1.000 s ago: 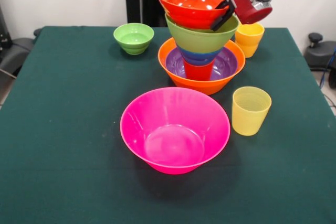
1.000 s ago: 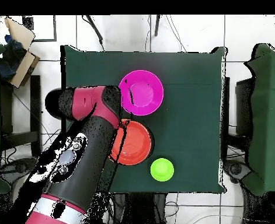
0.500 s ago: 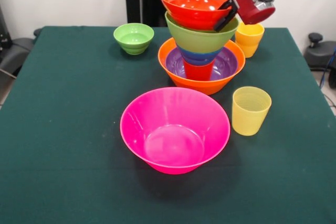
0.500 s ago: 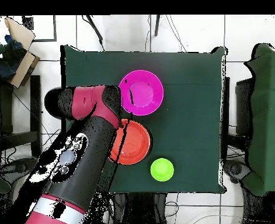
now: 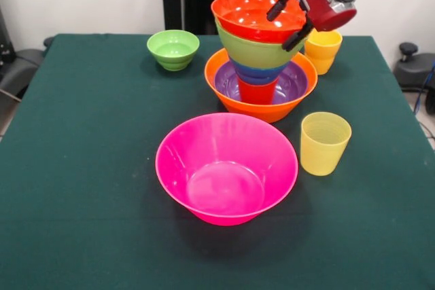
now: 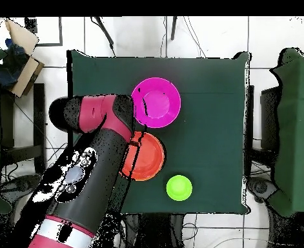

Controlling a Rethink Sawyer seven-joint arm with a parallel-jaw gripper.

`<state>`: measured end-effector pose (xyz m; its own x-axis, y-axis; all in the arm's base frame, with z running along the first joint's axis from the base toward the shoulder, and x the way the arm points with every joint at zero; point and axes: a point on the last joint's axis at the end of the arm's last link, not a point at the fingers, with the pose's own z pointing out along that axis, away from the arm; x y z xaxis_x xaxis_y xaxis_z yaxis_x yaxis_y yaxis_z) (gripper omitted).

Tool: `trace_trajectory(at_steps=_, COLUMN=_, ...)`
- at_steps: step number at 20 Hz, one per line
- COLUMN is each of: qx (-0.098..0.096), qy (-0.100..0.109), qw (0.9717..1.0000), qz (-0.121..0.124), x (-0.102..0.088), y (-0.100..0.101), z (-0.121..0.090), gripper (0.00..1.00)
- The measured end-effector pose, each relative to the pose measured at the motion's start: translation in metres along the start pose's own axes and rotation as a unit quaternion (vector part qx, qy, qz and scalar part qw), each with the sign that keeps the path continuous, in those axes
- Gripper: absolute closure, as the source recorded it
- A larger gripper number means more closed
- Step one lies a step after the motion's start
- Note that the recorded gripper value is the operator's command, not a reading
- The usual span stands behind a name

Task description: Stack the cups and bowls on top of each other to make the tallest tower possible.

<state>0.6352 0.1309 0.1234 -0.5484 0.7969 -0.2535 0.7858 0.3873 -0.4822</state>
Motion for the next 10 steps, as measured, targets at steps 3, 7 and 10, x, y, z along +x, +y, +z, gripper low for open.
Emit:
trace_trajectory(at_steps=3, qx=-0.002, qy=0.000, qw=1.0000, qz=0.001, x=-0.001, y=0.000, z=-0.002, gripper=0.00)
trace_trajectory(at_steps=7, qx=-0.006, qy=-0.001, qw=1.0000, qz=0.002, x=-0.002, y=-0.001, z=-0.007, gripper=0.00)
trace_trajectory(at_steps=10, qx=-0.012, qy=-0.001, qw=0.9999, qz=0.005, x=-0.005, y=-0.003, z=-0.014, gripper=0.00)
